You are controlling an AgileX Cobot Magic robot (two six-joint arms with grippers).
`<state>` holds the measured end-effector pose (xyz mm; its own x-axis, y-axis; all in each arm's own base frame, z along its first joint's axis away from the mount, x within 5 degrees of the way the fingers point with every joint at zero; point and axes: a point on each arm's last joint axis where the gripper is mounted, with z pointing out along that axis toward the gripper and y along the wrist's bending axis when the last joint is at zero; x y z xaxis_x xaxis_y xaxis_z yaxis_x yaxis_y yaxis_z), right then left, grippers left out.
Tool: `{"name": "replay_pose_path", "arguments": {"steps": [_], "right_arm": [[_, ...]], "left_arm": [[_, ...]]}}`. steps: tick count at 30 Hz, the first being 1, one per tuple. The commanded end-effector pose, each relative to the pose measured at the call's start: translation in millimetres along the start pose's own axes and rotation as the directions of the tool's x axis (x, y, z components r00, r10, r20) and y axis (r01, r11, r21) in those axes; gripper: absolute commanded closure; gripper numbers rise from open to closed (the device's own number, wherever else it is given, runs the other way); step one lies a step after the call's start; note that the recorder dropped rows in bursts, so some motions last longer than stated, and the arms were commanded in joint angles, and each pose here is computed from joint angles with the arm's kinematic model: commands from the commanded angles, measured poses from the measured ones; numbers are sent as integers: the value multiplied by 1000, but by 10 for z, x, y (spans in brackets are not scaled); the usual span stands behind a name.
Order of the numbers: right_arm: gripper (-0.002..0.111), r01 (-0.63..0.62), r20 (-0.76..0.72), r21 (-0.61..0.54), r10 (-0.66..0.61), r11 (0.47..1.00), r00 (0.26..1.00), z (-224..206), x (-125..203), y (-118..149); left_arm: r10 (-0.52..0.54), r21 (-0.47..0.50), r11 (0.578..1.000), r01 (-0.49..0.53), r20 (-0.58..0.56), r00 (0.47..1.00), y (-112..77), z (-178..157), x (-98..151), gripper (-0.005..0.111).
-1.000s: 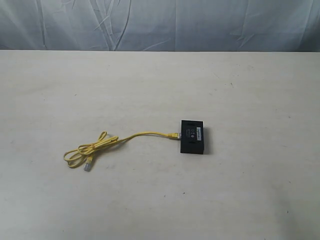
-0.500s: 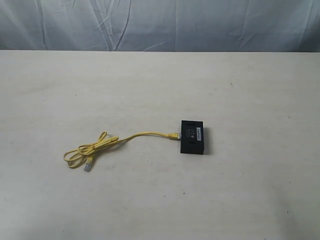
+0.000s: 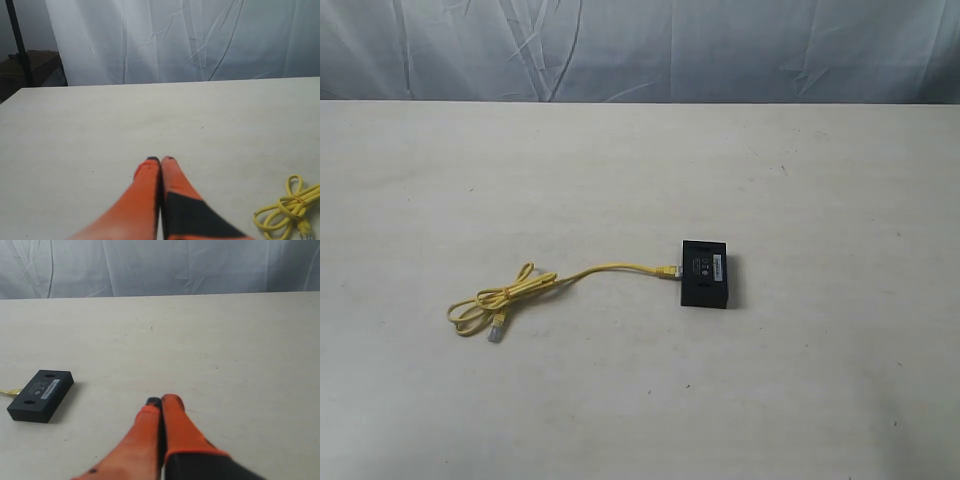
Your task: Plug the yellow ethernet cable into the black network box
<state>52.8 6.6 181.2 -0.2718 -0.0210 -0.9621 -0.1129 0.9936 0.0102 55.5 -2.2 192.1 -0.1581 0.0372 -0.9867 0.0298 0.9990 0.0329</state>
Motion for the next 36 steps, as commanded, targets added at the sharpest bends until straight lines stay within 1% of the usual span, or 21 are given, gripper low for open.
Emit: {"name": "replay_pose_path", "arguments": {"steps": [1, 5, 7, 13, 36], "right_arm": [[109, -2, 12, 5, 2, 1000, 1000, 0, -4, -3], [109, -2, 12, 5, 2, 1000, 1000, 0, -4, -3], [109, -2, 12, 5, 2, 1000, 1000, 0, -4, -3], [109, -2, 12, 5, 2, 1000, 1000, 0, -4, -3], [109, -2, 12, 5, 2, 1000, 1000, 0, -4, -3]], "left_arm": [[-58, -2, 998, 58, 14, 998, 1, 0, 1, 107], [-115, -2, 993, 115, 14, 993, 2, 0, 1, 107], [-123, -4, 992, 123, 14, 992, 4, 0, 1, 107], [-83, -14, 996, 83, 13, 996, 13, -1, 2, 107], [-83, -14, 996, 83, 13, 996, 13, -1, 2, 107]]}}
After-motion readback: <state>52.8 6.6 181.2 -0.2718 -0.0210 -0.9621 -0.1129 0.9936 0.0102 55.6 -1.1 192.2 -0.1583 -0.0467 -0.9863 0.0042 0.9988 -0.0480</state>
